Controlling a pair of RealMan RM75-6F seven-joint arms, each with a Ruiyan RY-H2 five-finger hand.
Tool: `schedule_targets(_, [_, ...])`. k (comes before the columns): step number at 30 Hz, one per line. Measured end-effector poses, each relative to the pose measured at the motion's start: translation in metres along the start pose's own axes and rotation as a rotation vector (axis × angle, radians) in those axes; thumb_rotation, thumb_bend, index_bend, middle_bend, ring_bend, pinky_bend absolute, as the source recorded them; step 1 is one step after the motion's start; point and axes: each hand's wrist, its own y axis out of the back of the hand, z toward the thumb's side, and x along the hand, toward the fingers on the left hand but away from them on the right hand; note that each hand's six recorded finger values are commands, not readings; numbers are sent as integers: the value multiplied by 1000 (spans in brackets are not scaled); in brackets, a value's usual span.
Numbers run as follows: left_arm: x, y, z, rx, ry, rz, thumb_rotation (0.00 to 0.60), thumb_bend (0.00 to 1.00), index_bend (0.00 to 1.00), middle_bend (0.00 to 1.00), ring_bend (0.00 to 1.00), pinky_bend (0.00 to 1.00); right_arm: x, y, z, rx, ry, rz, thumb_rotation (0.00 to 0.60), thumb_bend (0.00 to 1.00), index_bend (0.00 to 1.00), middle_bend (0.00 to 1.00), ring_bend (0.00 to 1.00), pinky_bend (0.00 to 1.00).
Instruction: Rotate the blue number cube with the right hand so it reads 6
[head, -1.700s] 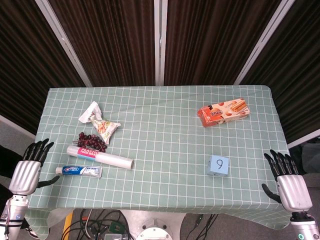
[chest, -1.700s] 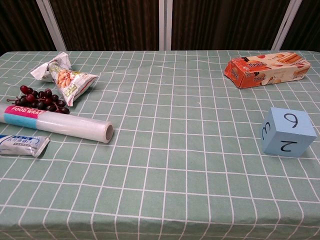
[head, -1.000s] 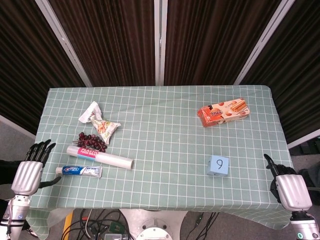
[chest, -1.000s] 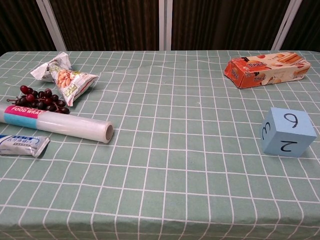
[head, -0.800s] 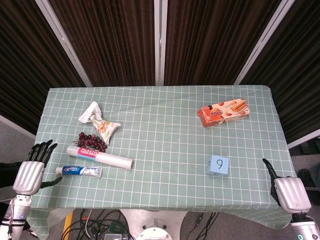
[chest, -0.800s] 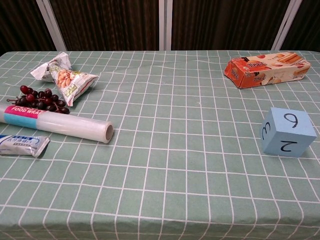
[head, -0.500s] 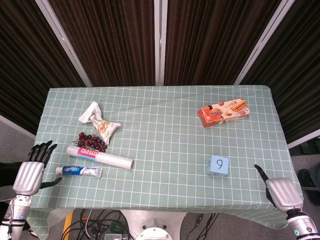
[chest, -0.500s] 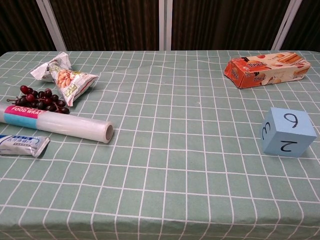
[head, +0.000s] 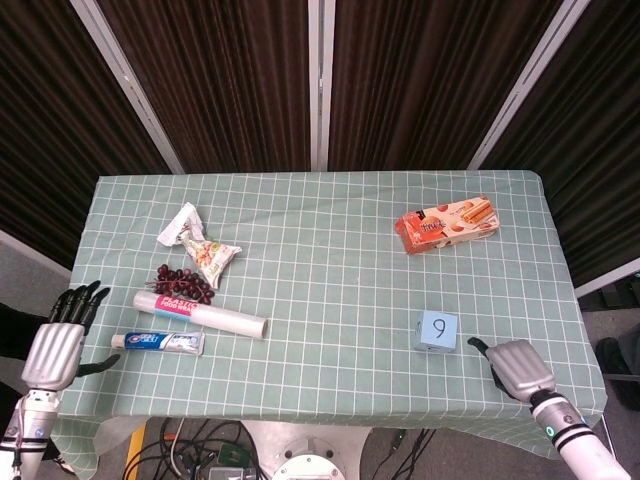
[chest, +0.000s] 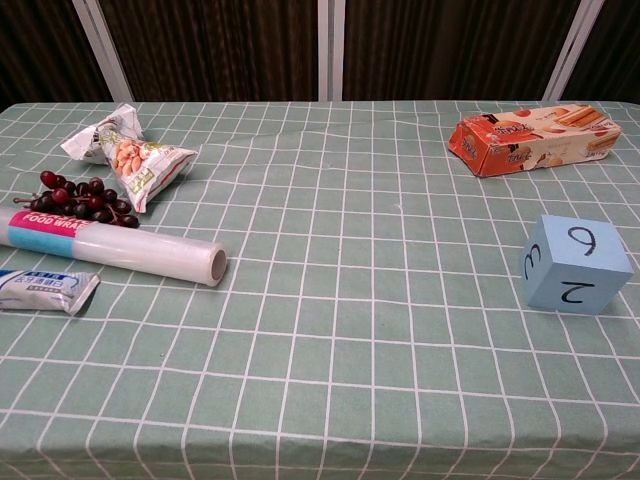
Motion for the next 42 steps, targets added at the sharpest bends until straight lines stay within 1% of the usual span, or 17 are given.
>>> schedule_targets(5, [0, 0, -1, 4, 1, -2, 600, 0, 70, 0, 0, 1, -8, -4, 15, 10, 35, 28, 600, 1000, 176, 912, 815, 752])
schedule_targets(9, [0, 1, -2, 2, 1, 1, 600, 0, 70, 0, 0, 1, -10, -3, 24, 22, 59, 30, 600, 1000, 168, 912, 814, 752])
schedule_targets(15, [0, 1, -2, 0, 1, 2, 600, 0, 70, 0, 0, 1, -16, 7, 43, 39, 115, 15, 600, 1000, 151, 912, 814, 752])
schedule_targets(24, [-2, 5, -6, -1, 11, 14, 600, 0, 70, 0, 0, 1, -30, 21, 77, 102, 202, 19, 600, 1000, 151, 912, 814, 752])
schedule_targets(28, [-2, 6, -8, -2, 12, 18, 600, 0, 70, 0, 0, 1, -36, 31, 92, 137, 233, 18, 600, 1000, 151, 913, 814, 752])
schedule_targets(35, [-2, 8, -8, -10, 7, 26, 600, 0, 70, 0, 0, 1, -43, 52, 109, 198, 247, 15, 600, 1000, 149, 922, 819, 752])
schedule_targets(42, [-3, 10, -11, -10, 11, 29, 600, 0, 70, 0, 0, 1, -53, 70, 117, 252, 224, 38, 600, 1000, 148, 925, 821, 752])
